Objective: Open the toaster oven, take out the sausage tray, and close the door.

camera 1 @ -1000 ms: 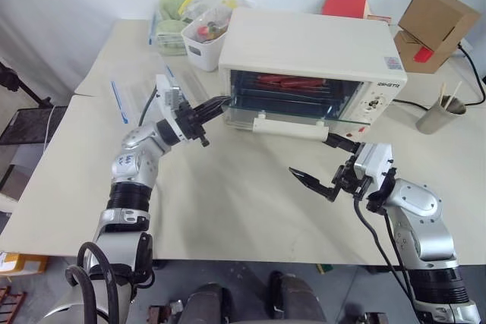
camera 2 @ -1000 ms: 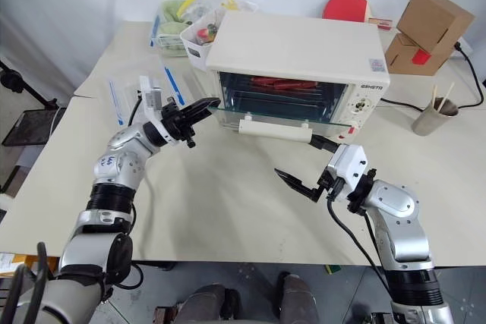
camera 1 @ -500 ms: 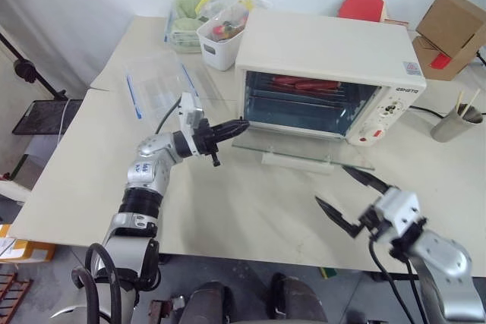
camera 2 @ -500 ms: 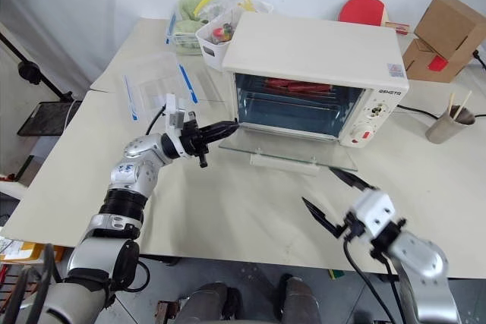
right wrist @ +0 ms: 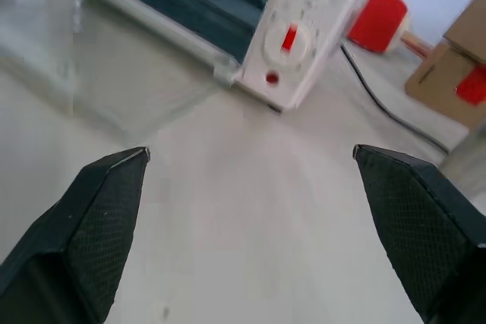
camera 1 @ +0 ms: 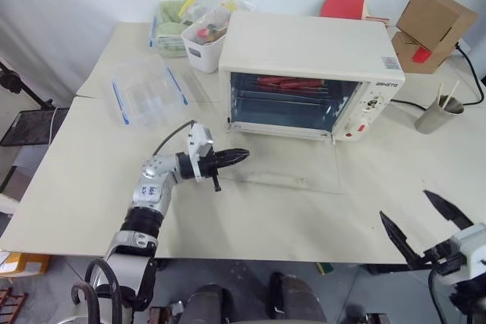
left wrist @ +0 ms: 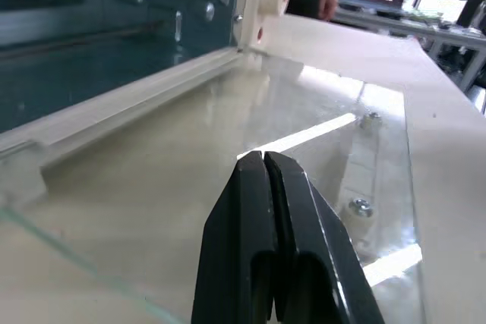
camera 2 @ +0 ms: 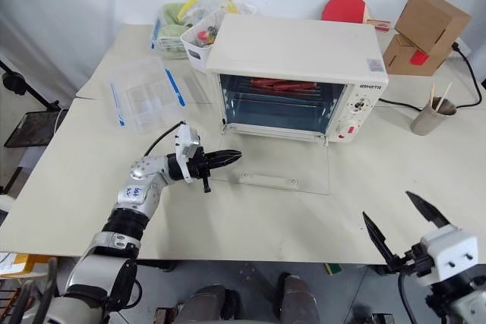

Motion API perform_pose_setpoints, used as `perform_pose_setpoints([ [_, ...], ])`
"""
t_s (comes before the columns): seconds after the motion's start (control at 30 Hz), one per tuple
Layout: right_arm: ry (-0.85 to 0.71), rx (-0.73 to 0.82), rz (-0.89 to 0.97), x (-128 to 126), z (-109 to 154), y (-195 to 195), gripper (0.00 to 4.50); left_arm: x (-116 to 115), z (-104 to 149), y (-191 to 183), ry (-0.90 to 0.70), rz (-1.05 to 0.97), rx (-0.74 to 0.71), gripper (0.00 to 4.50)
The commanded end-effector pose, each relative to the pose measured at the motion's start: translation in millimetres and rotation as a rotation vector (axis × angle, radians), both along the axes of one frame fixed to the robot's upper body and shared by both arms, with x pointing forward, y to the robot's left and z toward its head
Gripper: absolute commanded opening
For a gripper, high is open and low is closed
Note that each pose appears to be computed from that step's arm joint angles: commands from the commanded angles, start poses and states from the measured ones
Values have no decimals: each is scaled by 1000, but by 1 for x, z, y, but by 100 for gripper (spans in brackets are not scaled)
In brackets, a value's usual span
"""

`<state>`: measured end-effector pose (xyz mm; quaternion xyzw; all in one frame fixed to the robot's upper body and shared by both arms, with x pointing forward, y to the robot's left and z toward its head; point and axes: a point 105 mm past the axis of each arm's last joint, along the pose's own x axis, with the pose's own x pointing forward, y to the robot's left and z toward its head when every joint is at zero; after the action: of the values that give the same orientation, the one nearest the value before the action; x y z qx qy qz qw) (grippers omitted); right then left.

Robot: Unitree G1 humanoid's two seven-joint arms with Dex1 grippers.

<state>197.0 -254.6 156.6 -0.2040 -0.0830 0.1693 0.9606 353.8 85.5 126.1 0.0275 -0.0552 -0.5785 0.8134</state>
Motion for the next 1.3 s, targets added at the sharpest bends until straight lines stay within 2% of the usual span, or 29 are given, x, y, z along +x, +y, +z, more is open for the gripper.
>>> perform_pose_setpoints([
  [0.03, -13, -21, 54, 13, 19, 13, 450, -2, -3, 10, -32, 54, 27, 3],
  [0.17, -35, -59, 207, 47, 39, 52, 450, -10, 1, 23, -53, 127, -8, 3],
  [0.2, -46, -66, 266, 55, 44, 67, 450, -14, 7, 28, -59, 148, -44, 32],
  [0.27, -49, -88, 317, 65, 48, 83, 450, -20, 15, 35, -64, 179, -86, 57],
  [0.3, -41, -113, 333, 72, 47, 90, 450, -23, 20, 40, -69, 197, -107, 94],
  [0.33, -41, -153, 354, 76, 47, 96, 450, -27, 26, 44, -79, 205, -128, 109],
  [0.47, -167, -311, 309, 116, 55, 119, 450, -50, 42, 65, -126, 259, -132, 220],
  [0.57, -233, -459, 258, 147, 53, 136, 450, -63, 46, 75, -120, 324, -139, 319],
  [0.73, -310, -568, 168, 183, 57, 147, 450, -74, 45, 75, -99, 362, -158, 449],
  [0.87, -361, -662, 81, 203, 63, 142, 450, -76, 46, 73, -90, 375, -174, 449],
  [1.07, -373, -703, 7, 214, 62, 130, 450, -76, 46, 74, -88, 389, -183, 449],
  [1.2, -355, -715, -21, 216, 57, 122, 361, -77, 45, 72, -86, 381, -183, 450],
  [1.3, -355, -724, -48, 217, 57, 116, 248, -78, 45, 71, -82, 374, -184, 450],
])
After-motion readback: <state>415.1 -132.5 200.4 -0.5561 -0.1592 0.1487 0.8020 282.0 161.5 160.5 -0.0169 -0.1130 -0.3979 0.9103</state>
